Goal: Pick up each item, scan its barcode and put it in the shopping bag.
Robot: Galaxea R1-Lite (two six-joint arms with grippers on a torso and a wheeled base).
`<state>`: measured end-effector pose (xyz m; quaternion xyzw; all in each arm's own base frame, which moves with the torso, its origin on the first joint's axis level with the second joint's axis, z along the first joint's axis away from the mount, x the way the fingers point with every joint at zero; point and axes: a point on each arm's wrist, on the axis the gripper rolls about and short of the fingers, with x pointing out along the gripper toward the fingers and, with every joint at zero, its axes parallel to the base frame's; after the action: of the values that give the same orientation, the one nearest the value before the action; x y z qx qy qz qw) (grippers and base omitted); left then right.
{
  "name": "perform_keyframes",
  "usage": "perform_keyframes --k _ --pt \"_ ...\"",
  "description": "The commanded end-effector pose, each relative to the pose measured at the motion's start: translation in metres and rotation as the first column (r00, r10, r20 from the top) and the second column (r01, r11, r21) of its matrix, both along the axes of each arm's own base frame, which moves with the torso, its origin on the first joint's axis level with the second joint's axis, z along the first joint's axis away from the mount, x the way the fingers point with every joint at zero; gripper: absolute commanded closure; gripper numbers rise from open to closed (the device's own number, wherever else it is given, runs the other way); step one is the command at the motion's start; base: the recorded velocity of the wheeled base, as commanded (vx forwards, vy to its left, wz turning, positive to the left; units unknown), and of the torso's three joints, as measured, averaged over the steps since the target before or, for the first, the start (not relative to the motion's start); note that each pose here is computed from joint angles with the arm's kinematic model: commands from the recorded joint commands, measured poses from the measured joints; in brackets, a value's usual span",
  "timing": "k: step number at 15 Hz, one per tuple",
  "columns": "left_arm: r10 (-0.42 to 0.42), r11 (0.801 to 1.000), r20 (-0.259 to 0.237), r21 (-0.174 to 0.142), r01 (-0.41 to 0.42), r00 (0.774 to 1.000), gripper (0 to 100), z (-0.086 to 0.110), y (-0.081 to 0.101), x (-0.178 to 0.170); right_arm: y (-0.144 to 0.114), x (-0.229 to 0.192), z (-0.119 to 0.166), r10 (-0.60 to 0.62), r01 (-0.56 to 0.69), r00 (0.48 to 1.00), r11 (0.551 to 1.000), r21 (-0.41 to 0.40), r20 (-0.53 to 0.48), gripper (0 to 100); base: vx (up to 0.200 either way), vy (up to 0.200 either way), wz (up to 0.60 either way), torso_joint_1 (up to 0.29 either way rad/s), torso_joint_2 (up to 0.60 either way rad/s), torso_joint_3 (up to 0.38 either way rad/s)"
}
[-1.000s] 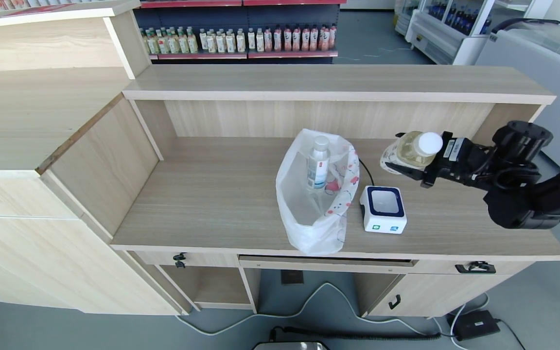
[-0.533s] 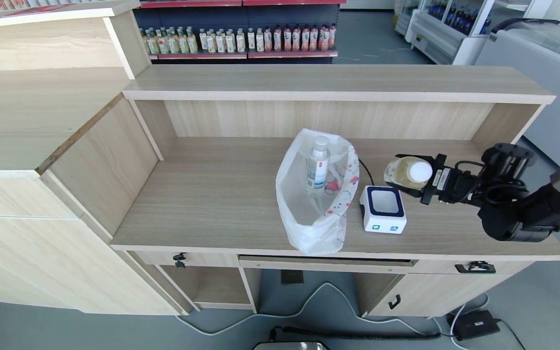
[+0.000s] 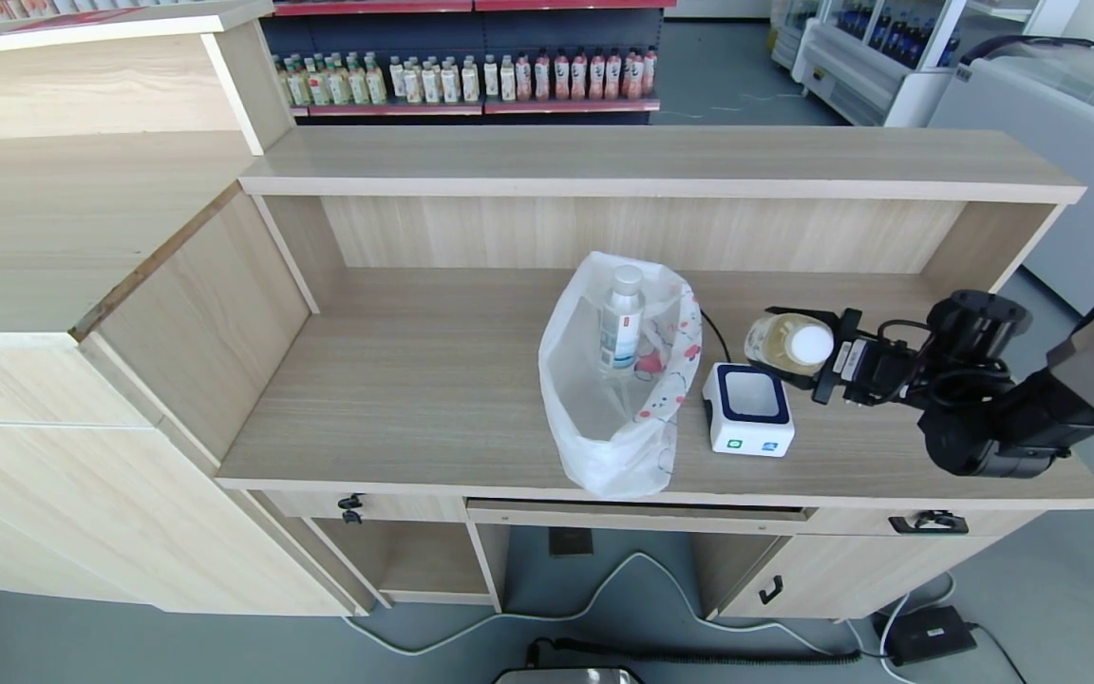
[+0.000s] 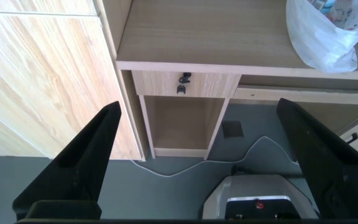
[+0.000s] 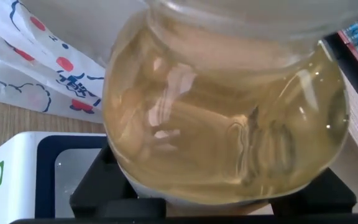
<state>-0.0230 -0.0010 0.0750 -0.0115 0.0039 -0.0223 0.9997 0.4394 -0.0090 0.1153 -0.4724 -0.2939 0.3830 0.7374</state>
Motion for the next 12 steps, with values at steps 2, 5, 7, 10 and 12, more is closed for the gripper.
perform_keyframes --k 2,5,7,10,12 --pt "0.0 1.0 0.0 0.0 0.0 1.0 0 0.0 0.0 0.0 0.008 0.007 -0.009 0.017 -0.017 1.0 1.0 0.0 -0.007 100 0.0 0.0 0.0 0.0 0.0 0.0" --pt "0.0 1.0 0.0 0.0 0.0 1.0 0 0.0 0.0 0.0 0.015 0.014 -0.011 0.033 -0.033 0.999 0.999 0.0 0.009 100 0.0 0.0 0.0 0.0 0.0 0.0" --pt "0.0 1.0 0.0 0.0 0.0 1.0 0 0.0 0.0 0.0 0.02 0.019 -0.012 0.041 -0.041 0.999 0.999 0.001 0.017 100 0.0 0.0 0.0 0.0 0.0 0.0" --pt "0.0 1.0 0.0 0.0 0.0 1.0 0 0.0 0.0 0.0 0.022 0.02 -0.016 0.045 -0.045 0.999 0.999 0.001 0.009 100 0.0 0.0 0.0 0.0 0.0 0.0" --pt "0.0 1.0 0.0 0.0 0.0 1.0 0 0.0 0.0 0.0 0.022 0.02 -0.019 0.045 -0.045 0.999 0.999 0.001 0.003 100 0.0 0.0 0.0 0.0 0.0 0.0"
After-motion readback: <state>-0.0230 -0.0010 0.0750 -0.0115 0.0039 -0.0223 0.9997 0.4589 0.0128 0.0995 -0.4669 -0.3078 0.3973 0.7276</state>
